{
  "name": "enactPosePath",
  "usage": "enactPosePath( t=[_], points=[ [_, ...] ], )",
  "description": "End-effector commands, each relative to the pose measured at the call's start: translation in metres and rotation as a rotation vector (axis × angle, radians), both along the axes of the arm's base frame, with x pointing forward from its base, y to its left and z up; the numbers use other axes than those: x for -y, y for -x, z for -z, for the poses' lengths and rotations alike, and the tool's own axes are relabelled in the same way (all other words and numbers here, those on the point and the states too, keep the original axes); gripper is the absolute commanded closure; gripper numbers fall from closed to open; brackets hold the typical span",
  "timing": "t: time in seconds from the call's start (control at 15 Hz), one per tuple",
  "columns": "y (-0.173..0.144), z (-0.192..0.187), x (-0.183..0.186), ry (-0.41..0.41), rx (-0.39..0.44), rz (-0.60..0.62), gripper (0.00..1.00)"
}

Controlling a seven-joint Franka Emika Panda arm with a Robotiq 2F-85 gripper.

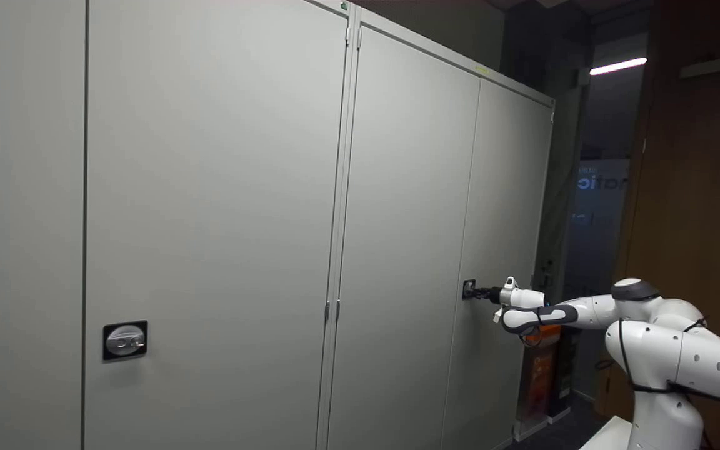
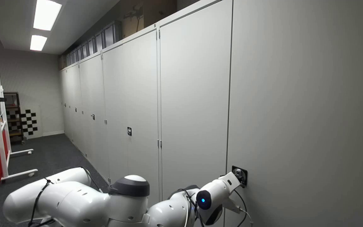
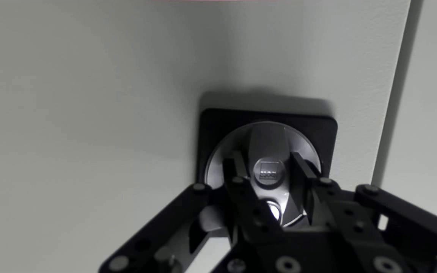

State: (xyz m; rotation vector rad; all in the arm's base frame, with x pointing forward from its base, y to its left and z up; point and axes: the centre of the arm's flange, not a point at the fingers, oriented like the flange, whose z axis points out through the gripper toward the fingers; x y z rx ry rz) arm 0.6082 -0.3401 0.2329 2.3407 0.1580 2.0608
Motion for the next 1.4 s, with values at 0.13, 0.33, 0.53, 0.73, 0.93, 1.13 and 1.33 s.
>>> enactPosePath(
  t=[0.13,0.33,0.53,0.73,0.93,1.13,1.33],
  points=[
    [-0.0133,0.0374,0.0221,0.093,-0.03,0.114,0.92],
    [-0.0124,0.0367,0.0234,0.088,-0.033,0.119,0.92],
    [-0.0128,0.0358,0.0235,0.069,-0.04,0.13,0.92],
    [-0.0125,0.0371,0.0228,0.059,-0.047,0.136,0.68],
    [-0.0117,0.0385,0.023,0.061,-0.057,0.148,0.38],
    [-0.0125,0.0394,0.0243,0.062,-0.067,0.168,0.14],
    [-0.015,0.0415,0.0243,0.047,-0.085,0.194,0.0]
  ],
)
